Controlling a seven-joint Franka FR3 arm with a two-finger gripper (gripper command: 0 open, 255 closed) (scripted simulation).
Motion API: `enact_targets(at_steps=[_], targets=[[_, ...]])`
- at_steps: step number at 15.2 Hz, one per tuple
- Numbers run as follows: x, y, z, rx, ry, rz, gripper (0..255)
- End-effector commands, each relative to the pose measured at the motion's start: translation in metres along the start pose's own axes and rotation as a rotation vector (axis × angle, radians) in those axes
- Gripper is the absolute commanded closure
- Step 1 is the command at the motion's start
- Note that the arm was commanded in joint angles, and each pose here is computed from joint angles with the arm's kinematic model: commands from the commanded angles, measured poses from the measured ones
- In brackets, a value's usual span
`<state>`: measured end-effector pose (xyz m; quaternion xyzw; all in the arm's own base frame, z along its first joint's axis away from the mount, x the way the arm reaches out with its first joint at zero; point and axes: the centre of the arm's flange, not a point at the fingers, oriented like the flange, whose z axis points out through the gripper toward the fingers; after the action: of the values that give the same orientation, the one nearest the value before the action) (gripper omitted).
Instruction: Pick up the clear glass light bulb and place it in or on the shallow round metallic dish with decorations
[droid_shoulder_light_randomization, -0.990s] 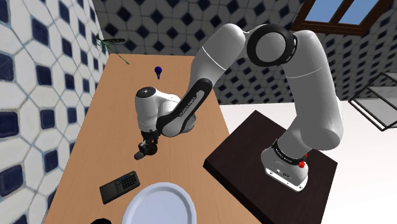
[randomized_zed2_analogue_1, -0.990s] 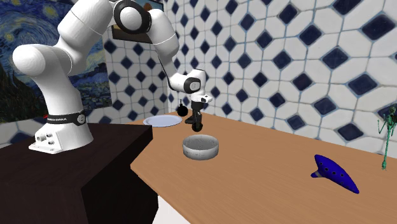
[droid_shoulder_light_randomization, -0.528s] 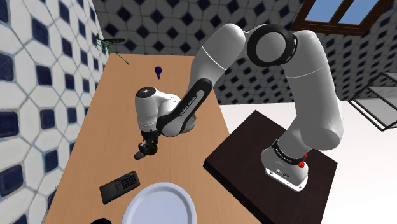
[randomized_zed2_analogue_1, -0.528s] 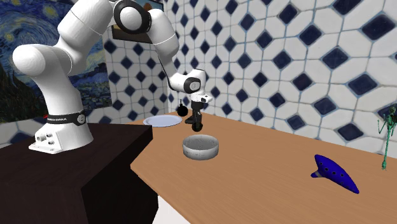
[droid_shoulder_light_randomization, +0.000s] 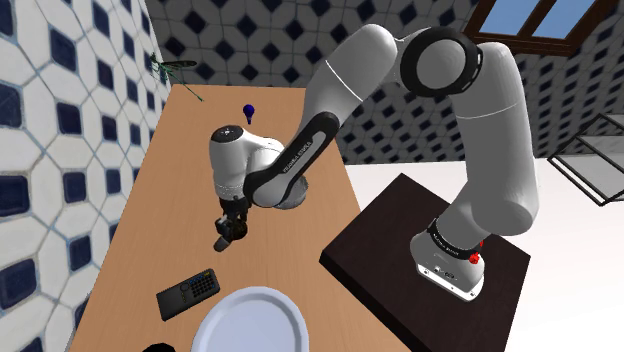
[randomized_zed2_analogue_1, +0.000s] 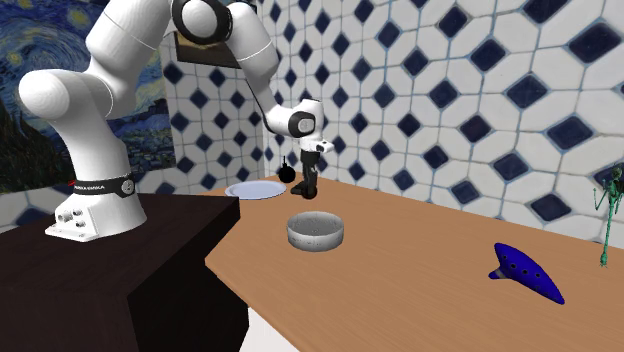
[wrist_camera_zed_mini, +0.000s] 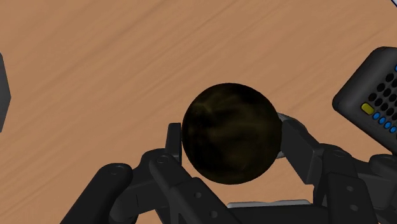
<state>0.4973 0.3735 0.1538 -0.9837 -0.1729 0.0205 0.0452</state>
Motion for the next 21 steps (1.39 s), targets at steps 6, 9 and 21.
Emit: enact_targets(at_steps=[6, 9, 21], targets=[[-0.002, -0.003, -0.036, 0.000, 0.000, 0.000, 255], [-0.002, -0.004, -0.052, 0.000, 0.000, 0.000, 255], [-0.015, 0.043, -0.098, 0.000, 0.000, 0.000, 255]])
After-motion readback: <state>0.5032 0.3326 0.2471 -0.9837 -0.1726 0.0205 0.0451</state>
